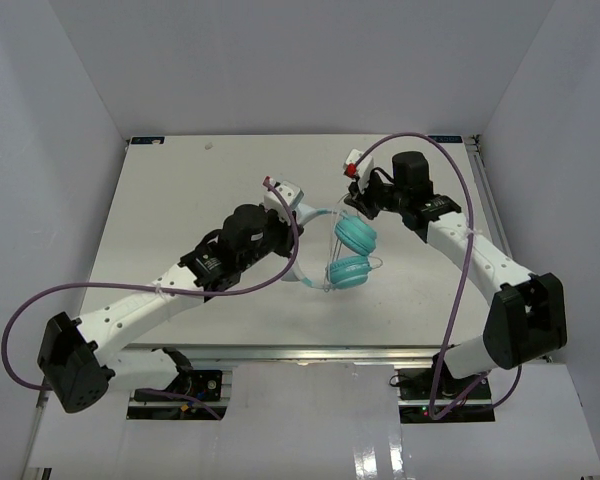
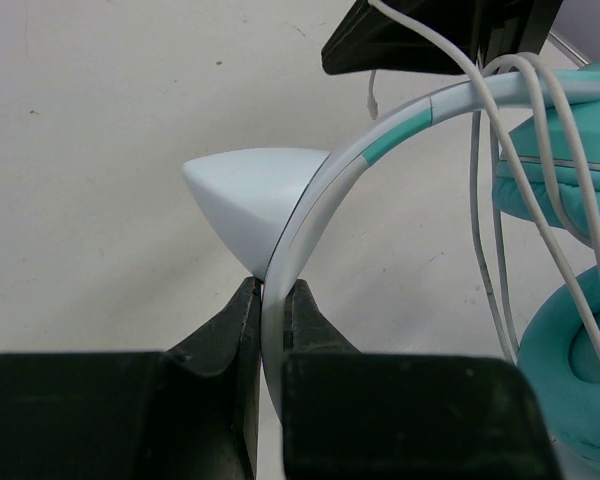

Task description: Wrap the headphones

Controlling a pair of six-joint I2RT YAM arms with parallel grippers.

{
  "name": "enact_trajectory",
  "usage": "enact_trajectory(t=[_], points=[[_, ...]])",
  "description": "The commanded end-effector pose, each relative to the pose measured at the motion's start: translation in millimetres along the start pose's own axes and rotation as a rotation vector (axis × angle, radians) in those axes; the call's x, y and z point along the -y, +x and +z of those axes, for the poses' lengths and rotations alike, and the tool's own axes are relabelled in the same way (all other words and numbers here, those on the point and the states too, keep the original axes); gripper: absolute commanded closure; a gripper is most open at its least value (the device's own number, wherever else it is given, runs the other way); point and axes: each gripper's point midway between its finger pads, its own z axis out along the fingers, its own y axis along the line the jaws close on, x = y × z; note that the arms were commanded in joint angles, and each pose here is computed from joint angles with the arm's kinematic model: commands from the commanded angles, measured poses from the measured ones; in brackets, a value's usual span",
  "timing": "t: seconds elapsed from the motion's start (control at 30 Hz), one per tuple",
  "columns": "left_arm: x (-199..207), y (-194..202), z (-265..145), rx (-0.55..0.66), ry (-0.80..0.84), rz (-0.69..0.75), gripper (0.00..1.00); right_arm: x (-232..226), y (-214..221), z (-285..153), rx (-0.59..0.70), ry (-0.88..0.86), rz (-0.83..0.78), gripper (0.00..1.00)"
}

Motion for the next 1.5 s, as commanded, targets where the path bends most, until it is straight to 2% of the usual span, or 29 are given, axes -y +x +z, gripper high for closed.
enact_trajectory(t=[0.0,0.1,0.2,0.4,0.6,0.8,1.0,1.2,1.47], points=[[-17,-42,5,0.161,-0.057,-0.088,1.0,-31,21,29,0.024,-0.216,0.286,0.92],[-36,-46,15,0.186,-0.107,-0.131,1.0,-45,30,42,0.017,-0.33,0.407,0.92],[-76,-43,29,0.192,-0.187,-0.198,1.0,-56,43,55,0.007,-0.405,0.548,0.92],[-135,-14,62,0.125,-0.296,-0.233,1.0,-59,65,85,-0.013,-0.44,0.724,0.92],[-169,25,91,0.032,-0.341,-0.321,1.0,-59,81,123,-0.068,-0.508,0.912,0.92],[-190,52,107,-0.02,-0.358,-0.443,1.0,-71,95,143,-0.119,-0.536,1.005,0.92],[-199,71,113,-0.055,-0.345,-0.594,1.0,-74,92,147,-0.103,-0.55,1.083,0.92],[-209,89,122,-0.115,-0.383,-0.643,1.0,-76,96,152,-0.103,-0.544,1.203,0.92],[-219,110,138,-0.198,-0.424,-0.674,1.0,-77,114,158,-0.13,-0.459,1.309,0.86]])
